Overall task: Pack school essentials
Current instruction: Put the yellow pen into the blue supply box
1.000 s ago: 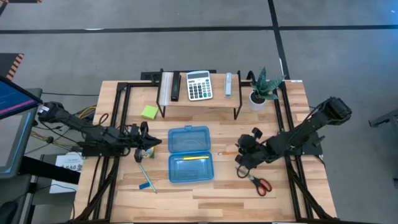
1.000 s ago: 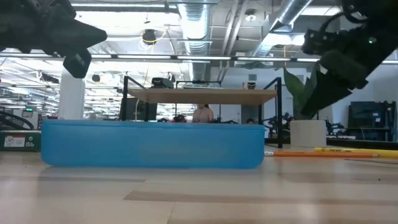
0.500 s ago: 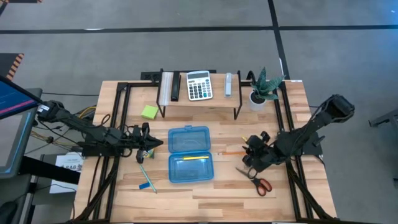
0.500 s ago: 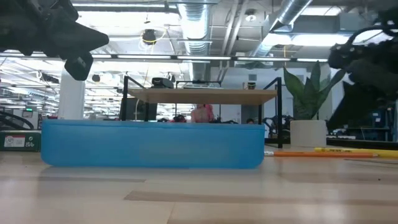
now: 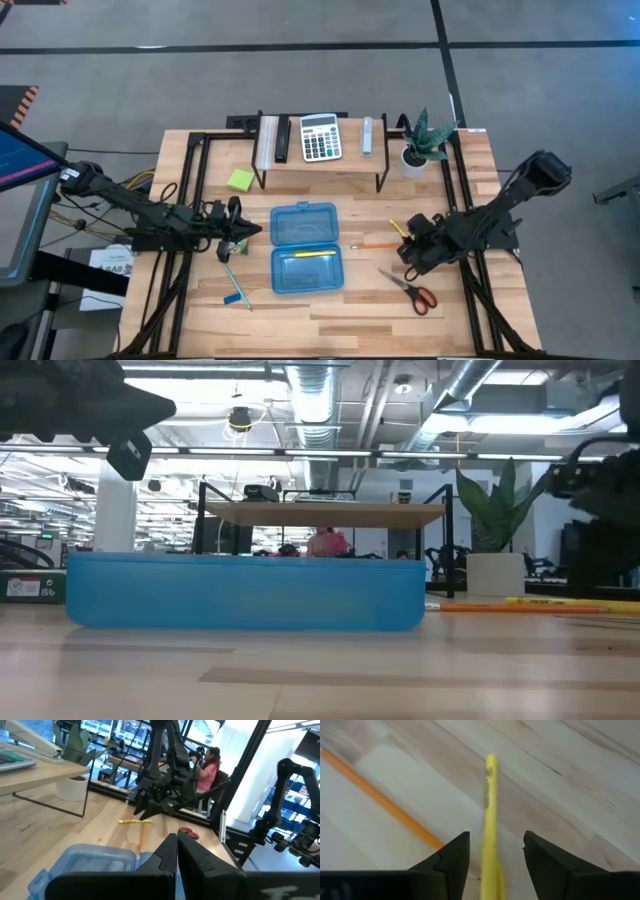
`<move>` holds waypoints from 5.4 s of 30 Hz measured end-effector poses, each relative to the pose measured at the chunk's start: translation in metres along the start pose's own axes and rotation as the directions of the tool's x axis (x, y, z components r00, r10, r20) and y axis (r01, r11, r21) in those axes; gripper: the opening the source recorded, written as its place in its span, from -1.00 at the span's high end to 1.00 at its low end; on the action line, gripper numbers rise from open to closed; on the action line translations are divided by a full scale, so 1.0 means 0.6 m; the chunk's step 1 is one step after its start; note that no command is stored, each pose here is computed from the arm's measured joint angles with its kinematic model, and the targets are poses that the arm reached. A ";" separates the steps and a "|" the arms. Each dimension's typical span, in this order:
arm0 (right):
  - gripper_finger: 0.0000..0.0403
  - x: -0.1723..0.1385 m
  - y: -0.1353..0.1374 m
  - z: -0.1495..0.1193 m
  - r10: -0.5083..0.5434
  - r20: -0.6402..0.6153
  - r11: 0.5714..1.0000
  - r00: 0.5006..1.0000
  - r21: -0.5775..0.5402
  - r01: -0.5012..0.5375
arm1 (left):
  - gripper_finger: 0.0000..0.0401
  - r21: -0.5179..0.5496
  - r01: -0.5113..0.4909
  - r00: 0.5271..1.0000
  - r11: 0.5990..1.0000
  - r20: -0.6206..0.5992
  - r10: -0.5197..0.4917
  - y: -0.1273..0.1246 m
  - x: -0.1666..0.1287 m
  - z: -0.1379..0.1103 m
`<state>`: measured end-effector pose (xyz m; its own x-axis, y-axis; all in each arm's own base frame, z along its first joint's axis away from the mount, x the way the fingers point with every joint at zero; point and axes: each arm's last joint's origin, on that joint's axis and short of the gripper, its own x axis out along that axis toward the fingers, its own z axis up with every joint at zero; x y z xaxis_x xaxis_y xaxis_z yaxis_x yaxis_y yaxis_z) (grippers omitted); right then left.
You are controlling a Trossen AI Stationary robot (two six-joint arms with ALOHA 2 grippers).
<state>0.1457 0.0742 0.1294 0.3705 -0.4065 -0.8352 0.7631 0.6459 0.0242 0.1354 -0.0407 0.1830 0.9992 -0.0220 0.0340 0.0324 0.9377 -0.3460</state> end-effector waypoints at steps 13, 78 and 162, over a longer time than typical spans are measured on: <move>-0.04 0.019 -0.001 -0.017 -0.103 -0.104 0.994 0.989 0.024 0.106 | 1.00 -0.006 -0.001 1.000 1.000 -0.001 0.001 0.000 0.000 0.000; 0.00 -0.009 -0.018 -0.093 0.113 0.046 0.993 0.993 0.027 -0.114 | 1.00 -0.027 -0.043 0.999 0.999 0.007 0.043 0.002 0.000 0.000; 0.12 -0.012 0.015 -0.089 -0.259 -0.073 0.885 0.963 -0.417 0.206 | 1.00 -0.026 -0.069 0.998 0.997 -0.004 0.069 0.004 0.003 -0.005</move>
<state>0.1217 0.1176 0.1063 0.1209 -0.5118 -0.8506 0.5312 0.7572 -0.3801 0.1374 -0.0396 0.1796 0.9991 0.0410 0.0065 -0.0357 0.9277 -0.3716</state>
